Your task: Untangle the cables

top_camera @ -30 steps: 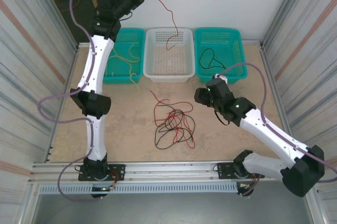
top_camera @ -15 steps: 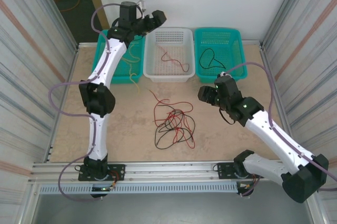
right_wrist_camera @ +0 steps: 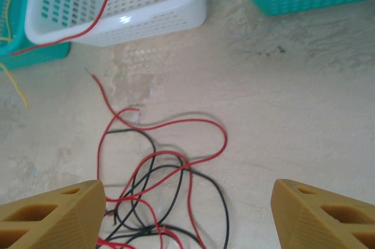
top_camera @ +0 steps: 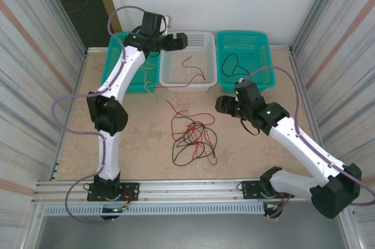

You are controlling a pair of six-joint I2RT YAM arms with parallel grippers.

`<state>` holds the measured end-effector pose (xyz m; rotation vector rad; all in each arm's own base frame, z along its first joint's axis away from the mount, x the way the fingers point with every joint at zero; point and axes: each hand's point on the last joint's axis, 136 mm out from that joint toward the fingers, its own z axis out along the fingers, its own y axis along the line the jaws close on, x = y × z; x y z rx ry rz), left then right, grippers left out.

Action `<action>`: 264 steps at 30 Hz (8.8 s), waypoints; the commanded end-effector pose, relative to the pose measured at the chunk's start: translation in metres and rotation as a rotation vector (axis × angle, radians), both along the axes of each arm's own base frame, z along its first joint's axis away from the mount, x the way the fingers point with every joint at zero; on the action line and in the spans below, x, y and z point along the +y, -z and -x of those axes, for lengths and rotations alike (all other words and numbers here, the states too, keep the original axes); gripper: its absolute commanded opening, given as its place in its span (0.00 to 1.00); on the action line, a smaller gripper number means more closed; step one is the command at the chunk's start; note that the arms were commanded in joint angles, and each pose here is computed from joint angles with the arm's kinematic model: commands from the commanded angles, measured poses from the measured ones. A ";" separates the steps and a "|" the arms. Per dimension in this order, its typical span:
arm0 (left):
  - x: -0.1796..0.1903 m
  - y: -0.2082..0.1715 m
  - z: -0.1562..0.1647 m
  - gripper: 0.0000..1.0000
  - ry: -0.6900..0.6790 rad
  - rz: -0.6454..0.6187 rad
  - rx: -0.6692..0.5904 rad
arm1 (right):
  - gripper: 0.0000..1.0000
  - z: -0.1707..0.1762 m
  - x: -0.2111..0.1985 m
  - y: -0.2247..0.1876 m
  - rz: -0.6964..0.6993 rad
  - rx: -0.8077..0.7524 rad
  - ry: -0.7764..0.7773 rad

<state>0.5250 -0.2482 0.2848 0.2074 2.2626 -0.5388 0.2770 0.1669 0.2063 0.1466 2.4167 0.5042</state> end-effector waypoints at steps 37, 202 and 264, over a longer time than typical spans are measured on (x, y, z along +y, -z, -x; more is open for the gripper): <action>-0.066 0.142 0.050 0.47 0.359 -0.216 0.301 | 0.65 -0.002 0.003 0.001 -0.073 0.030 -0.048; 0.031 0.100 0.280 0.66 0.163 -0.023 0.024 | 0.00 -0.116 0.075 -0.220 -0.170 -0.550 -0.189; -0.020 0.220 0.317 0.45 0.354 -0.162 0.455 | 0.43 -0.013 0.029 0.035 -0.036 0.051 -0.085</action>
